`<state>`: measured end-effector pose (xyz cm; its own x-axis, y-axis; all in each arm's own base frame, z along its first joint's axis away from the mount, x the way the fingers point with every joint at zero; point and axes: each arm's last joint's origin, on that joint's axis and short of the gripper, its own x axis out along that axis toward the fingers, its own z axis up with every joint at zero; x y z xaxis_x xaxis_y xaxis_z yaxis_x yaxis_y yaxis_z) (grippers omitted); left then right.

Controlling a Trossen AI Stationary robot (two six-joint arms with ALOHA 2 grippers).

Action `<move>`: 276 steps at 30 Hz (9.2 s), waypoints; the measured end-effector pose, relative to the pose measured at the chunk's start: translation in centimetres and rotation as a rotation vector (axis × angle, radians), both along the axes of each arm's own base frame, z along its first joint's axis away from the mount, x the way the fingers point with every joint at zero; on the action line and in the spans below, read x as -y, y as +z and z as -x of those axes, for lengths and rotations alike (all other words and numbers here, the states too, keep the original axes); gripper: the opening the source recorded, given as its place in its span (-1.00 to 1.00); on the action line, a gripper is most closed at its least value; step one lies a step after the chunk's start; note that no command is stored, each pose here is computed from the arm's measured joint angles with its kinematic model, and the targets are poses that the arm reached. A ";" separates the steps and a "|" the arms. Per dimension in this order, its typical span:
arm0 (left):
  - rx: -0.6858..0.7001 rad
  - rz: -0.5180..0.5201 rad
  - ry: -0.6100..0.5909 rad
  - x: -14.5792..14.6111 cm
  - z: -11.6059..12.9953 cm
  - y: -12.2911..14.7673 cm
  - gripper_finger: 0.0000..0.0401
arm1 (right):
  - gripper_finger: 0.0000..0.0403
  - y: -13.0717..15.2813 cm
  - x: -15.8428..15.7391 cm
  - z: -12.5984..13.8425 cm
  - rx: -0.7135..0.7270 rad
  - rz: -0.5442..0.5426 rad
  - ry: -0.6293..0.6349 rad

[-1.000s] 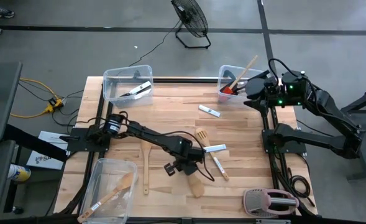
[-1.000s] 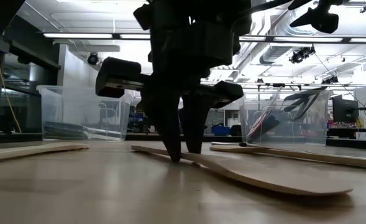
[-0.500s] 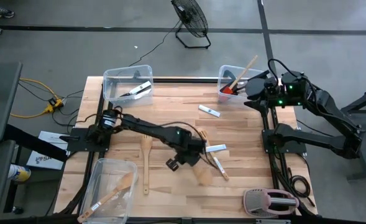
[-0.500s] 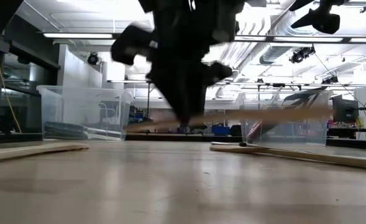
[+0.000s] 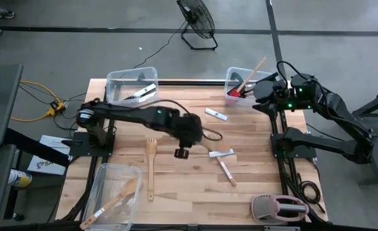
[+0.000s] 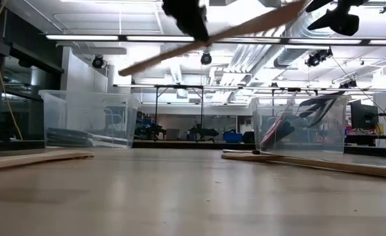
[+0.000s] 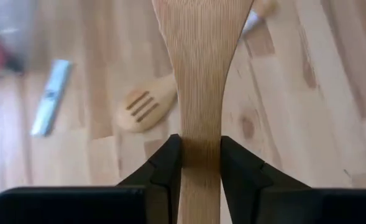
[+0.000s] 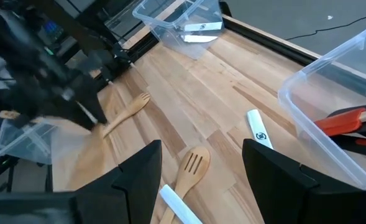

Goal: Pick & Place Kitchen Items
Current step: Put the brown serving spoon into the bottom transparent bin

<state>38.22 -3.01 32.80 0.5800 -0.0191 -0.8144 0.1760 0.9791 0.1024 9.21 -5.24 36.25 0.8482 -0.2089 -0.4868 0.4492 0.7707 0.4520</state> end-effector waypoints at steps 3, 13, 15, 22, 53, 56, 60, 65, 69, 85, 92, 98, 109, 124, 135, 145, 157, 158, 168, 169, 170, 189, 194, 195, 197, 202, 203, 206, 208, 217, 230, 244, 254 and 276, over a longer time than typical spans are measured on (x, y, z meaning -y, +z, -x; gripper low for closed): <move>0.051 0.008 0.122 -0.4 1.5 2.1 -0.60 | 0.07 0.0 0.0 0.0 -0.003 -0.001 -0.001; 0.210 0.041 0.611 -1.3 6.8 6.9 -0.60 | 0.07 -0.1 0.0 0.1 -0.013 -0.008 -0.001; 0.201 0.049 0.707 -1.2 8.1 7.2 -0.60 | 0.07 -0.1 0.0 0.1 -0.015 -0.008 -0.003; 0.299 0.088 0.961 -0.8 11.6 8.8 -0.60 | 0.07 -0.1 0.0 0.1 -0.017 -0.006 -0.007; 0.411 0.221 1.141 4.1 19.6 10.2 -0.60 | 0.07 -0.3 -0.1 0.2 -0.036 -0.001 0.000; 0.403 0.217 1.099 4.7 19.9 10.2 -0.60 | 0.07 -0.3 -0.1 0.2 -0.042 0.007 -0.018; 0.386 0.209 1.038 5.5 20.2 10.2 -0.60 | 0.07 -0.3 0.0 0.3 -0.048 0.014 -0.034; 0.356 0.212 0.960 6.5 20.7 10.2 -0.60 | 0.07 -0.3 0.0 0.3 -0.045 0.002 -0.044; 0.342 0.207 0.896 7.4 21.2 10.2 -0.60 | 0.07 -0.3 0.0 0.3 -0.042 -0.008 -0.047; 0.256 0.266 0.728 10.7 23.1 9.8 -0.60 | 0.07 0.0 -0.6 1.1 0.008 -0.057 -0.081; 0.205 0.299 0.691 12.9 23.7 9.0 -0.60 | 0.07 0.1 -0.9 1.4 0.030 -0.089 -0.097; 0.190 0.326 0.698 14.7 24.0 8.3 -0.60 | 0.07 0.1 -1.1 1.7 0.048 -0.113 -0.090; 0.120 0.290 0.678 18.5 24.1 5.9 -0.60 | 0.07 0.1 -1.2 1.8 0.053 -0.117 -0.096; -0.005 0.238 0.817 20.9 26.7 -0.2 -0.60 | 0.07 0.1 -1.2 1.8 0.055 -0.132 -0.108; -0.095 0.403 0.875 19.7 27.8 2.7 -0.60 | 0.07 0.1 -1.2 1.8 0.055 -0.131 -0.111; -0.233 0.584 0.905 18.2 28.4 6.4 -0.60 | 0.07 0.1 -1.1 1.8 0.052 -0.121 -0.106; -0.422 0.747 0.956 19.6 26.9 6.7 -0.60 | 0.07 -2.3 -0.7 1.1 -0.022 -0.159 -0.106; -0.437 0.752 0.970 19.7 26.7 6.6 -0.60 | 0.07 -2.3 -0.6 1.0 -0.016 -0.155 -0.105; -0.688 0.694 1.106 21.8 25.3 4.5 -0.60 | 0.07 -0.4 -1.0 1.4 0.180 -0.016 -0.038; -0.707 0.682 1.121 21.9 25.0 4.3 -0.60 | 0.07 -0.2 -1.1 1.5 0.196 -0.008 -0.031; -0.727 0.669 1.133 22.0 24.9 4.1 -0.60 | 0.07 -0.1 -1.2 1.7 0.208 -0.003 -0.019; -0.933 0.334 1.089 22.0 20.2 -0.7 -0.60 | 0.07 0.7 -4.0 5.3 0.363 0.080 0.075; -0.959 0.292 1.080 22.2 18.6 -2.3 -0.60 | 0.07 0.7 -4.4 5.8 0.385 0.077 0.094; -0.962 0.285 1.076 22.3 18.4 -2.6 -0.60 | 0.07 0.7 -4.4 5.8 0.386 0.076 0.098; -0.969 0.270 1.061 22.4 18.1 -3.0 -0.60 | 0.07 0.7 -4.5 5.8 0.388 0.072 0.113; -0.984 0.226 1.056 23.0 17.5 -4.4 -0.60 | 0.07 0.7 -4.5 5.7 0.387 0.075 0.123; -0.986 0.219 1.056 23.2 17.4 -4.7 -0.60 | 0.07 0.7 -4.5 5.7 0.387 0.079 0.123; -0.991 0.205 1.048 23.4 17.3 -5.1 -0.60 | 0.07 0.7 -4.5 5.7 0.386 0.085 0.128; -0.991 0.204 1.049 23.4 17.3 -5.1 -0.60 | 0.07 0.7 -4.5 5.7 0.386 0.086 0.130; -0.987 0.207 1.063 23.2 17.1 -5.1 -0.13 | 0.07 0.7 -4.6 5.7 0.385 0.098 0.158; -0.894 0.294 1.100 22.2 17.3 -2.5 -0.03 | 0.07 0.7 -4.7 5.7 0.390 0.091 0.204; -0.303 0.465 1.221 16.3 15.6 3.2 -0.03 | 0.07 0.7 -4.7 5.7 0.390 0.092 0.202; -0.234 0.317 1.151 9.7 11.3 3.2 -0.02 | 0.07 0.4 -4.5 5.8 0.351 0.090 0.134; 0.065 0.079 1.432 -0.2 8.3 3.3 -0.02 | 0.07 -0.1 -4.2 5.9 0.301 0.072 0.006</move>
